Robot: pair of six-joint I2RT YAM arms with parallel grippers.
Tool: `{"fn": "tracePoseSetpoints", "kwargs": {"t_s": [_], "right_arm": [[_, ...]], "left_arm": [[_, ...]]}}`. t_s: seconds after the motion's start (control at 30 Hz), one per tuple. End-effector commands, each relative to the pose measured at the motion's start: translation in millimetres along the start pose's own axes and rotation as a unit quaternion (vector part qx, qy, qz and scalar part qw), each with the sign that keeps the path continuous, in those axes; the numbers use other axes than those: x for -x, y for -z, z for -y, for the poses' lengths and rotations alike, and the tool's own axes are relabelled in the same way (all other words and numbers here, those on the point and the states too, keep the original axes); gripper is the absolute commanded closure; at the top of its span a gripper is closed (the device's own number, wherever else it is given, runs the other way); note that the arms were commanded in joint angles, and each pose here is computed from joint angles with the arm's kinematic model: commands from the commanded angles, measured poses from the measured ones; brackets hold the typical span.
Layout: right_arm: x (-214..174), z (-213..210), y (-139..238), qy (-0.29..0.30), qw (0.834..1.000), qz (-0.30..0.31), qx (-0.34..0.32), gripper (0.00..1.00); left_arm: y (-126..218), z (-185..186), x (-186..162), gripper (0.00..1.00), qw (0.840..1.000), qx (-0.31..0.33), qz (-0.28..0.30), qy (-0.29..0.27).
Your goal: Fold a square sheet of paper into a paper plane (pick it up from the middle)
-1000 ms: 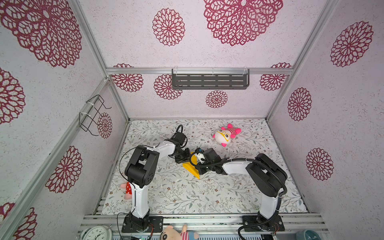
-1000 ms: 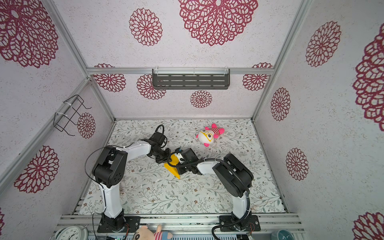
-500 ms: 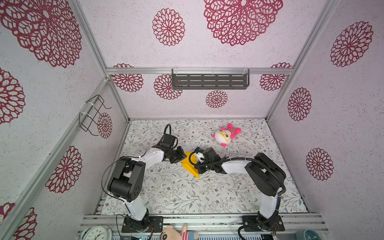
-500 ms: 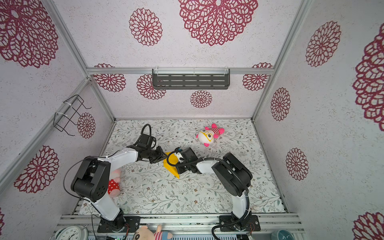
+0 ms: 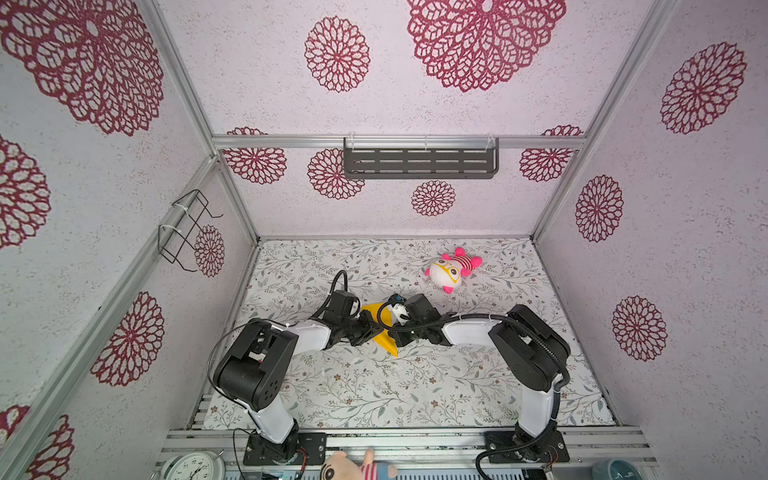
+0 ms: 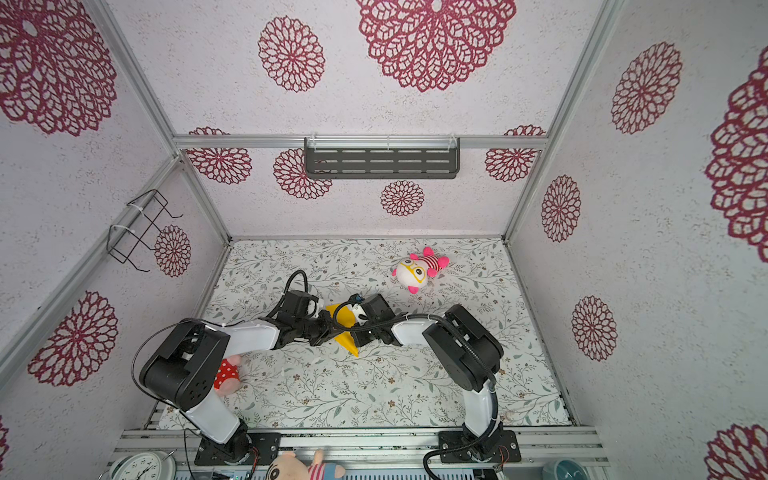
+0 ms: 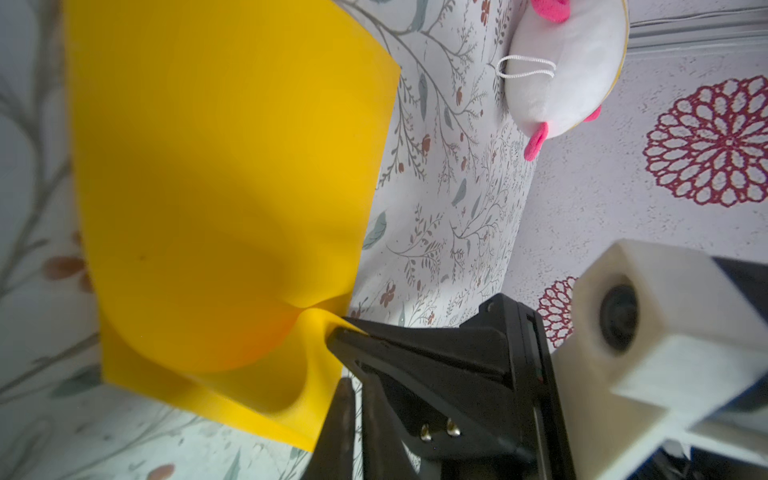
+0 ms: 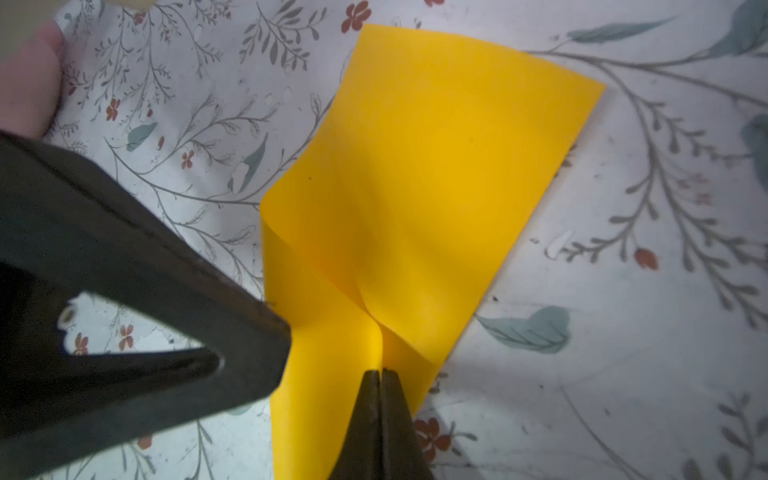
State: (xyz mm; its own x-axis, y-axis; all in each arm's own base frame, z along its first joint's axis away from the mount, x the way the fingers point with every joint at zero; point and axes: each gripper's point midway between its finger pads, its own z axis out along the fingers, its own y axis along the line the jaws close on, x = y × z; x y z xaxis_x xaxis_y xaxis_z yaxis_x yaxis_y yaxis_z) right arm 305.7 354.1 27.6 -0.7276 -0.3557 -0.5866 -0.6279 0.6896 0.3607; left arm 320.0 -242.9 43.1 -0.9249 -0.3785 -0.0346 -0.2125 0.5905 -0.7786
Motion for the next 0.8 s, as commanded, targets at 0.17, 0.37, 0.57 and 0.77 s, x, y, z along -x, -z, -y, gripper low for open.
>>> {"fn": "tracePoseSetpoints", "kwargs": {"t_s": [0.17, 0.37, 0.57, 0.77], "right_arm": [[-21, 10, -6, -0.015, 0.999, -0.042, -0.014, 0.98], [-23, 11, -7, -0.015, 0.999, -0.045, -0.015, 0.98], [-21, 10, -7, -0.013, 0.999, -0.045, -0.013, 0.97], [-22, 10, -8, -0.012, 0.999, -0.049, -0.011, 0.96]], "left_arm": [[-5, -15, -5, 0.92, 1.000, 0.014, -0.003, 0.008], [-7, -25, -7, 0.93, 0.999, 0.034, -0.004, 0.016], [-7, -34, -7, 0.93, 0.998, 0.051, -0.002, 0.024], [-7, -39, -8, 0.94, 0.998, 0.060, 0.001, 0.029]]}}
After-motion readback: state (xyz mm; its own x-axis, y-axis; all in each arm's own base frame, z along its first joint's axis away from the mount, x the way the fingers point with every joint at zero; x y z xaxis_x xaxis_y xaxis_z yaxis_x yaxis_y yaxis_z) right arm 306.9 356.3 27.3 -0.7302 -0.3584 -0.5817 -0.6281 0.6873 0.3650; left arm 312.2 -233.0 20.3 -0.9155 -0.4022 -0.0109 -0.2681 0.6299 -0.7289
